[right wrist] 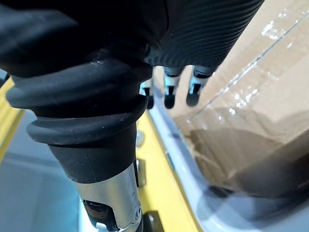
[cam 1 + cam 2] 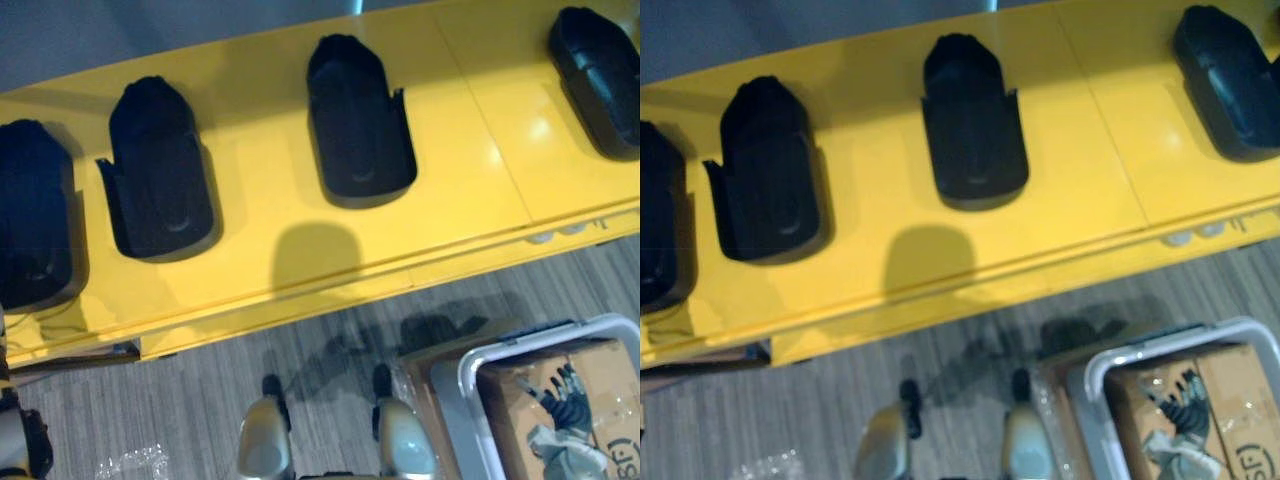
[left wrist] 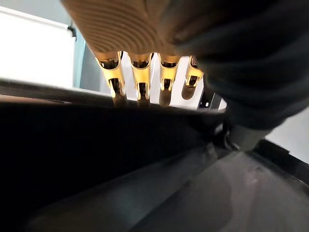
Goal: Walk over and take plastic housings, then place them on the shelf
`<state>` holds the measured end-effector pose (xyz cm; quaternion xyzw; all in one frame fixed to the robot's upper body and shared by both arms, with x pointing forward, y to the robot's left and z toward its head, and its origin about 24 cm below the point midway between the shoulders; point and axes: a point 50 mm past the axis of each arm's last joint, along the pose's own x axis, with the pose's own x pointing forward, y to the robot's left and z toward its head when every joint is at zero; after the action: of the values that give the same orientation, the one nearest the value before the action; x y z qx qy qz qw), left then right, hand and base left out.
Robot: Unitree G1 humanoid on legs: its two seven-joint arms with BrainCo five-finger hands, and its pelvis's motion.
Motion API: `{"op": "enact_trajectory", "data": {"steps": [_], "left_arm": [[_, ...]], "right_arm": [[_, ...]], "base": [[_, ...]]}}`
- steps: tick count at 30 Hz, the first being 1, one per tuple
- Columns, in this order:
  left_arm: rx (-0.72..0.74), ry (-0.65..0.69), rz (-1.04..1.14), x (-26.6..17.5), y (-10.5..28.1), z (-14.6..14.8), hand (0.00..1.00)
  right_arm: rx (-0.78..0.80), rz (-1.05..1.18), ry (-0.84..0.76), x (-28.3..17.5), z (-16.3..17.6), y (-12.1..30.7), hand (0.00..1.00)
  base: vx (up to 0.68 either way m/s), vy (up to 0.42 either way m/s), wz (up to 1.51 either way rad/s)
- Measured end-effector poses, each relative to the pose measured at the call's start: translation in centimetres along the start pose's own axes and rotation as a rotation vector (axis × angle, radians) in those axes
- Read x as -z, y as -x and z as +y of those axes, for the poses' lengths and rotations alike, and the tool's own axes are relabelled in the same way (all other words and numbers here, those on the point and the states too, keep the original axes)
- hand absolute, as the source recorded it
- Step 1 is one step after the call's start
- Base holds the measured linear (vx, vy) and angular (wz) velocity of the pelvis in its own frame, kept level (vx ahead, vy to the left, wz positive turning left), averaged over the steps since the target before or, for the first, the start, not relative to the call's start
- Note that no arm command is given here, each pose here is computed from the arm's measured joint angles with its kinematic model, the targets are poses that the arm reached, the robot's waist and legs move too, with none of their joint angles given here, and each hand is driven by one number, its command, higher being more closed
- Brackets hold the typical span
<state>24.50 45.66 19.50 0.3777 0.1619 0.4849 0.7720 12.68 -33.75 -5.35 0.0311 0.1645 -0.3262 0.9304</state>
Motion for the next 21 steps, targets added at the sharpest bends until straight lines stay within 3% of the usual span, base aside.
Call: {"op": "enact_trajectory", "data": {"steps": [2, 7, 8, 9, 11, 14, 17, 21], "left_arm": [[-0.041, 0.051, -0.005, -0.5, 0.0, 0.3, 0.0], [-0.349, 0.311, -0.103, -3.8, 0.4, 3.4, 0.0], [-0.451, 0.42, -0.186, -5.6, 1.0, 4.7, 0.0], [-0.473, 0.442, -0.21, -6.0, 1.2, 4.9, 0.0], [-0.559, 0.671, -0.421, -9.1, 3.3, 6.9, 0.0], [-0.617, 0.83, -0.693, -11.3, 6.9, 8.7, 0.0], [-0.623, 0.921, -0.769, -8.9, 9.3, 8.1, 0.0], [-0.541, 1.007, -0.626, -2.4, 11.4, 4.8, 0.0]], "right_arm": [[0.008, -0.007, -0.002, -0.1, -0.2, 0.0, 0.0], [0.023, -0.038, -0.009, -0.2, 0.0, 0.1, 0.0], [0.029, -0.047, -0.016, -0.1, 0.3, 0.3, 0.0], [0.028, -0.048, -0.015, 0.0, 0.4, 0.3, 0.0], [0.018, -0.034, -0.026, 0.5, 1.2, 0.6, 0.0], [0.007, -0.005, -0.032, 1.6, 2.0, 1.2, 0.0], [0.017, 0.043, -0.022, 2.9, 2.3, 2.2, 0.0], [0.035, 0.121, -0.013, 4.8, 2.4, 3.6, 0.0]], "base": [[0.0, 0.0, 0.0], [0.0, 0.0, 0.0], [0.0, 0.0, 0.0], [0.0, 0.0, 0.0], [0.01, -0.011, 0.04], [0.03, -0.018, 0.13], [0.07, -0.029, 0.05], [0.07, -0.037, 0.21]]}}
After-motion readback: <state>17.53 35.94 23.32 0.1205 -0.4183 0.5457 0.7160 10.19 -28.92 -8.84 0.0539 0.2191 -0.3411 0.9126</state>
